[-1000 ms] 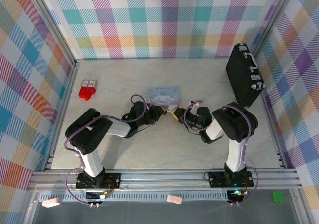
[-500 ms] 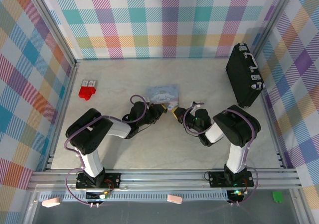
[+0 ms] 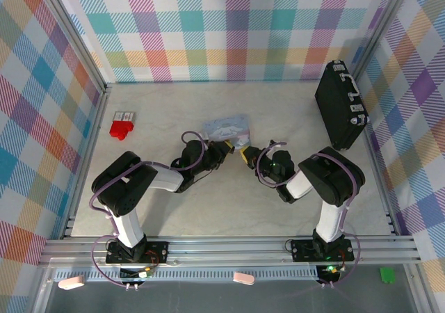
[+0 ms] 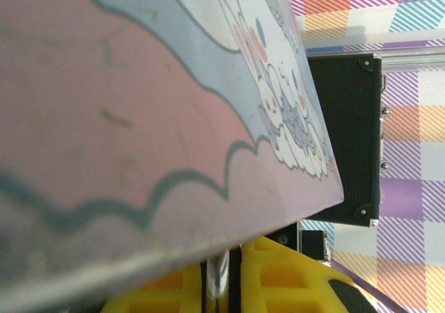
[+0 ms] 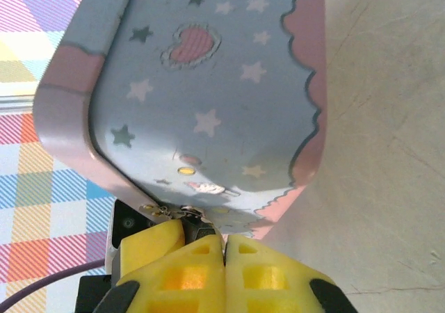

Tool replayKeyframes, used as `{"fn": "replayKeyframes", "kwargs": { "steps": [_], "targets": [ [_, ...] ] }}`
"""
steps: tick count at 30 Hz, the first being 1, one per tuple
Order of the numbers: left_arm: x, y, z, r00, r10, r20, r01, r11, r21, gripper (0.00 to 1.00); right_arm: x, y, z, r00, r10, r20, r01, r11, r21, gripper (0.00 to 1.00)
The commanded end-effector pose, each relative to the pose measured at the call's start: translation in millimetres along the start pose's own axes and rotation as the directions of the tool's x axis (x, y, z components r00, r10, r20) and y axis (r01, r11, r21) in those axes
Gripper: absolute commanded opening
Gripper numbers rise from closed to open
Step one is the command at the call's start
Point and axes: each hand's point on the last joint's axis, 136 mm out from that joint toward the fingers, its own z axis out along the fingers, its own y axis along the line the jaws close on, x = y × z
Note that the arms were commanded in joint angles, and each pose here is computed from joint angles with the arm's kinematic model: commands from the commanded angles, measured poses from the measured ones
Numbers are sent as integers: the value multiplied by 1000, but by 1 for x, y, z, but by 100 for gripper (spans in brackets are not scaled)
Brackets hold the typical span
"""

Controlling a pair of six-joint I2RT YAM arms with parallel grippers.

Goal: Unlock a padlock with a key

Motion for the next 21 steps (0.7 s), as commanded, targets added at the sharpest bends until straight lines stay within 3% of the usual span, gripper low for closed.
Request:
{"fn": "replayKeyframes", "kwargs": {
  "steps": [1,16,21],
  "targets": [
    [23,-77,-3,996,26,-88,-5,973,232,0,25,41,7,993,-24,-114,9,992,-126,0],
    [35,-96,0,991,45,-123,-11,963,268,0,35,71,16,983,-40,-180,3,980,-199,0],
    [34,-87,0,991,72,-115,-45,974,222,0,39,73,14,977,-76,-202,37,981,-190,0]
  ]
}}
